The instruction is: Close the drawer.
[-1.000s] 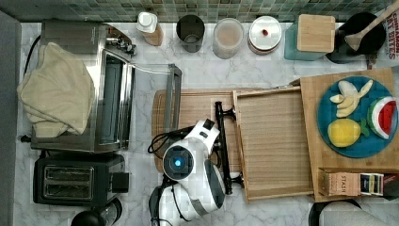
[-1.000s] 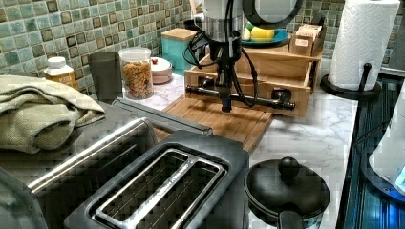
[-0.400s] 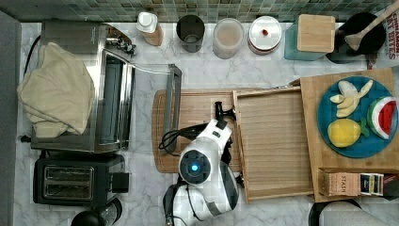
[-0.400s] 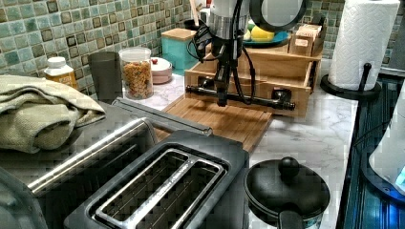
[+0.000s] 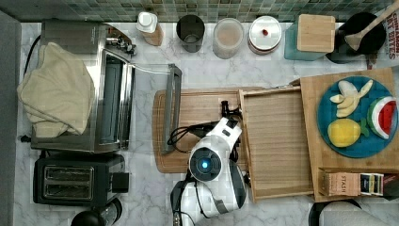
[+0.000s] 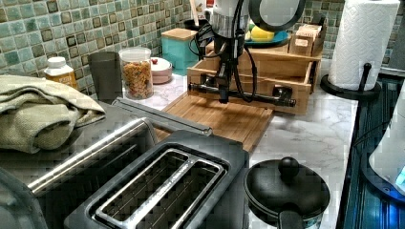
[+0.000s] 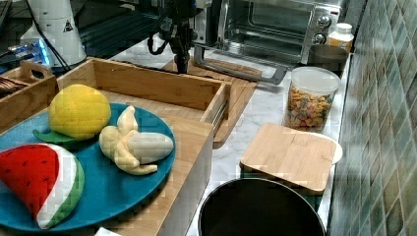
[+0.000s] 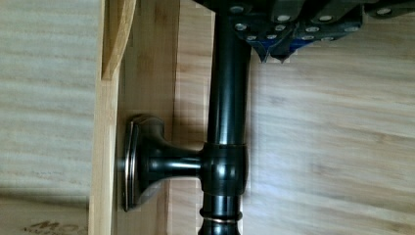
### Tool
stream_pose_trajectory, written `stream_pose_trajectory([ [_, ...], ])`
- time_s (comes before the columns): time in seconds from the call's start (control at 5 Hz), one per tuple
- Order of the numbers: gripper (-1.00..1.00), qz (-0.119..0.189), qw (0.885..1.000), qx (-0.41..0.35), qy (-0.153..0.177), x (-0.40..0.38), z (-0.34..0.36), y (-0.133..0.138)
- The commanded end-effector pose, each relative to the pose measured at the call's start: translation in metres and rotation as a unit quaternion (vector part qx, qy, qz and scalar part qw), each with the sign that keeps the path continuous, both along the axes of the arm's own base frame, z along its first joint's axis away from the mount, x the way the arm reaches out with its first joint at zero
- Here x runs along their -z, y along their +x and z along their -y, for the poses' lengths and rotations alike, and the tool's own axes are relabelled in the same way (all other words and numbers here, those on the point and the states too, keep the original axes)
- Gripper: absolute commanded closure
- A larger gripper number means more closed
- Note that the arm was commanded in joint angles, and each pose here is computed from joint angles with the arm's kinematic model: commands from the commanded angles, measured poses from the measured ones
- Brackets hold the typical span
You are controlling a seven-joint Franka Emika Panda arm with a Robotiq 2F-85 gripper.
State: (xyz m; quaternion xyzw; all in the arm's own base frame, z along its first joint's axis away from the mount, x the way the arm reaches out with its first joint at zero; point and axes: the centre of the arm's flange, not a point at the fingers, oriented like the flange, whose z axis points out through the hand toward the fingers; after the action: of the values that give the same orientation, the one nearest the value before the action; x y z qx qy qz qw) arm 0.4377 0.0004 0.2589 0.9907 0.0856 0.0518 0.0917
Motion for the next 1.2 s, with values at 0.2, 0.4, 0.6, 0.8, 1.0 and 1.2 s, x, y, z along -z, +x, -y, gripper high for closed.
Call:
stream_pose_trajectory([
  [0.2,1.00,-0.025,0.990,0.135,-0.032,0.001,0.177,0.005],
  [0.4,1.00,-0.035,0.990,0.128,-0.037,-0.006,0.223,0.002],
  [0.6,1.00,-0.040,0.991,0.118,-0.038,-0.012,0.272,-0.008],
  [0.8,1.00,-0.014,0.994,0.091,-0.050,-0.015,0.311,-0.018],
  [1.0,1.00,-0.015,0.996,0.081,-0.045,-0.020,0.331,-0.020],
  [1.2,1.00,-0.015,0.996,0.081,-0.045,-0.020,0.331,-0.020],
])
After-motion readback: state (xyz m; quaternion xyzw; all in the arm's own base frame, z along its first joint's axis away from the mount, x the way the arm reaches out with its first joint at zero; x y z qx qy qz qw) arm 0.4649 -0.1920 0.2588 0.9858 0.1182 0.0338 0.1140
